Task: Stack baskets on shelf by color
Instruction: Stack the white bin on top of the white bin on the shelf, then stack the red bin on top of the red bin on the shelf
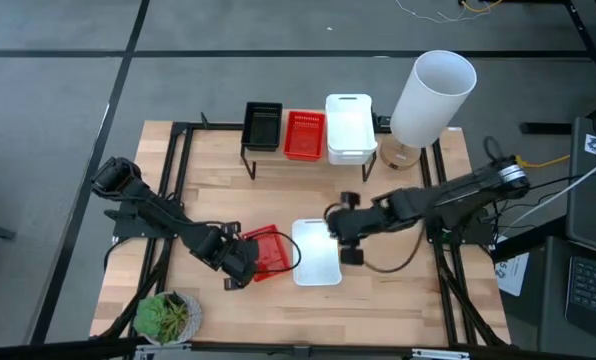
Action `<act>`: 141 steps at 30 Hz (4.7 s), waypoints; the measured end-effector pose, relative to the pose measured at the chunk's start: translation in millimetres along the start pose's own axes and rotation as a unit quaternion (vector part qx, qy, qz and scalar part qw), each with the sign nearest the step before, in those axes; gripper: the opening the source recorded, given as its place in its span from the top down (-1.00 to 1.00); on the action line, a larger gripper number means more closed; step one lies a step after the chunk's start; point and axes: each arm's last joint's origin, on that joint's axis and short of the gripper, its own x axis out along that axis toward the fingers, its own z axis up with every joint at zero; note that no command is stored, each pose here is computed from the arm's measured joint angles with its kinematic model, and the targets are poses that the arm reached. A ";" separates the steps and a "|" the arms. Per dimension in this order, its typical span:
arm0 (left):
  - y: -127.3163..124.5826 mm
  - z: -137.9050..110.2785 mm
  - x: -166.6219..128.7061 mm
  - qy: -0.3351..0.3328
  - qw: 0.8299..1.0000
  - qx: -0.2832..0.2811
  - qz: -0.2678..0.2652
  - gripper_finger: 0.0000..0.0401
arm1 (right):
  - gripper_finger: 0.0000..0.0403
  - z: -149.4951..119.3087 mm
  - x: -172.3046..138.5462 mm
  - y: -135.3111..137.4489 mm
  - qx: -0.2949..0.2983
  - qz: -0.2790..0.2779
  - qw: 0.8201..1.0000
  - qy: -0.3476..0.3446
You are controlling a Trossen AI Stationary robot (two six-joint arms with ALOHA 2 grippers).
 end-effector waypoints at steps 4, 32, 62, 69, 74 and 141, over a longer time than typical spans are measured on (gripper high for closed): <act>-1.5 -1.9 -0.8 -0.007 1.000 0.001 0.011 0.57 | 0.39 -4.8 35.6 14.7 -0.031 0.038 0.997 0.055; 6.5 -2.0 0.6 0.005 0.999 0.002 0.041 0.57 | 0.39 -38.4 90.8 96.4 -0.044 0.103 0.986 0.123; 5.7 0.1 1.0 -0.012 0.999 0.000 0.045 0.57 | 0.99 36.5 -67.8 78.9 -0.095 -0.089 0.991 0.024; 5.8 0.3 1.0 -0.012 0.999 0.000 0.044 0.57 | 0.99 61.6 -107.8 28.8 -0.152 -0.252 0.956 0.009; 5.7 0.5 1.0 -0.013 0.999 -0.001 0.044 0.57 | 1.00 75.9 -131.0 -19.4 -0.200 -0.287 0.936 0.045; 14.9 8.2 3.9 -0.016 0.998 0.018 0.052 0.57 | 0.41 11.7 -157.2 -208.6 -0.202 -0.030 0.974 0.101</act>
